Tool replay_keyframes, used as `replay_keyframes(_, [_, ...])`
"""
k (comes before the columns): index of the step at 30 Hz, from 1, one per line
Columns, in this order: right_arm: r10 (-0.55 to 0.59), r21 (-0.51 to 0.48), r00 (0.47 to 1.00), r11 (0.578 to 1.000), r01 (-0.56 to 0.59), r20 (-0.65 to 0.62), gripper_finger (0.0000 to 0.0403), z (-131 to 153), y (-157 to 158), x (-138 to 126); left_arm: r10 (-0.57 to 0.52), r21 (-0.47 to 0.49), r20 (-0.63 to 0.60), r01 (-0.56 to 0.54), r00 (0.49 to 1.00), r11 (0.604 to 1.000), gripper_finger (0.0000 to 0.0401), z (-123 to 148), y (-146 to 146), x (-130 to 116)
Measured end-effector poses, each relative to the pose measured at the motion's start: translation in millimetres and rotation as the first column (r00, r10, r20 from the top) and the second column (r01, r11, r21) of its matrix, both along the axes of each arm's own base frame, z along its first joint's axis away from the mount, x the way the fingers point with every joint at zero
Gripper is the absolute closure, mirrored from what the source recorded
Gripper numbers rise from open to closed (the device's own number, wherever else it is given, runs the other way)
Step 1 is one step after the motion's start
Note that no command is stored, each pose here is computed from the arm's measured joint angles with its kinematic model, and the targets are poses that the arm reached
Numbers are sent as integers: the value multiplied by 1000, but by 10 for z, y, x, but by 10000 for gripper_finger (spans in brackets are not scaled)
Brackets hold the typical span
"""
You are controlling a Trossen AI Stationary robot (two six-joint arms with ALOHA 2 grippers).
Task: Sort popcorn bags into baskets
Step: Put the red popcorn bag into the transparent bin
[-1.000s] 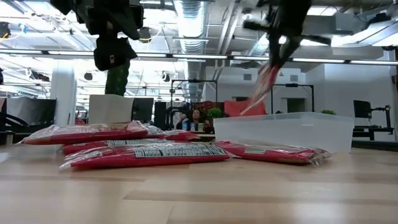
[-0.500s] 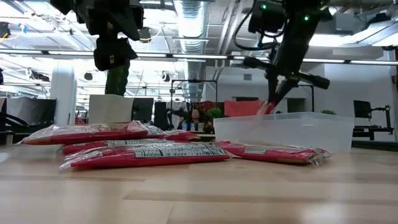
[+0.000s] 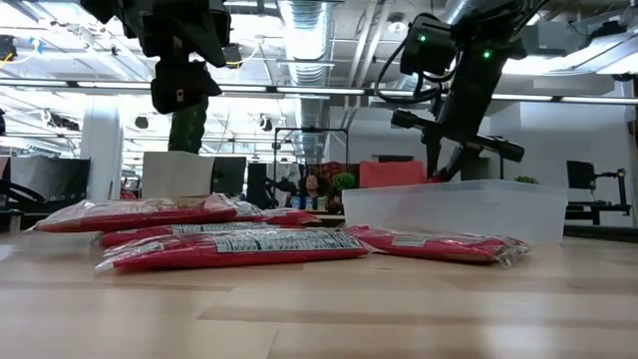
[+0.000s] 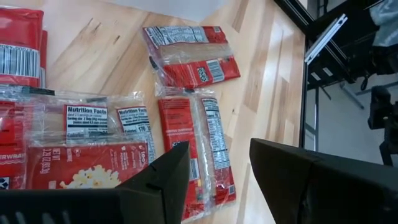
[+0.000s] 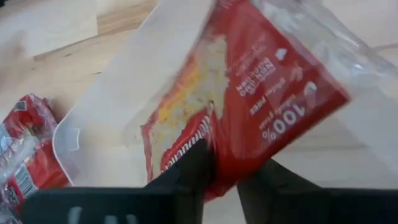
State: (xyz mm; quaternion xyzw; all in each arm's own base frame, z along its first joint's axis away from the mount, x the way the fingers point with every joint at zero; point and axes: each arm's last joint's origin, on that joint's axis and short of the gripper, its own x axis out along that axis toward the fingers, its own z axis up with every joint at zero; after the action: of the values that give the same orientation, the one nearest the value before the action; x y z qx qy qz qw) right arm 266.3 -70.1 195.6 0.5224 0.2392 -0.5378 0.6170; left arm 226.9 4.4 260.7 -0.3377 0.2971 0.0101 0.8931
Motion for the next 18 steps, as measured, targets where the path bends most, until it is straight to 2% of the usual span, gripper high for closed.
replay_keyframes(11, [16,13,1000,1000,-16,-12,194,8,-110,-31,8,16,1,-8,1000,1000,244,-1,4,0])
replay_keyframes(18, [60,-31,996,998,-58,68,174,317,-116,-49,16,21,2,-16,1000,1000,244,0,7,1])
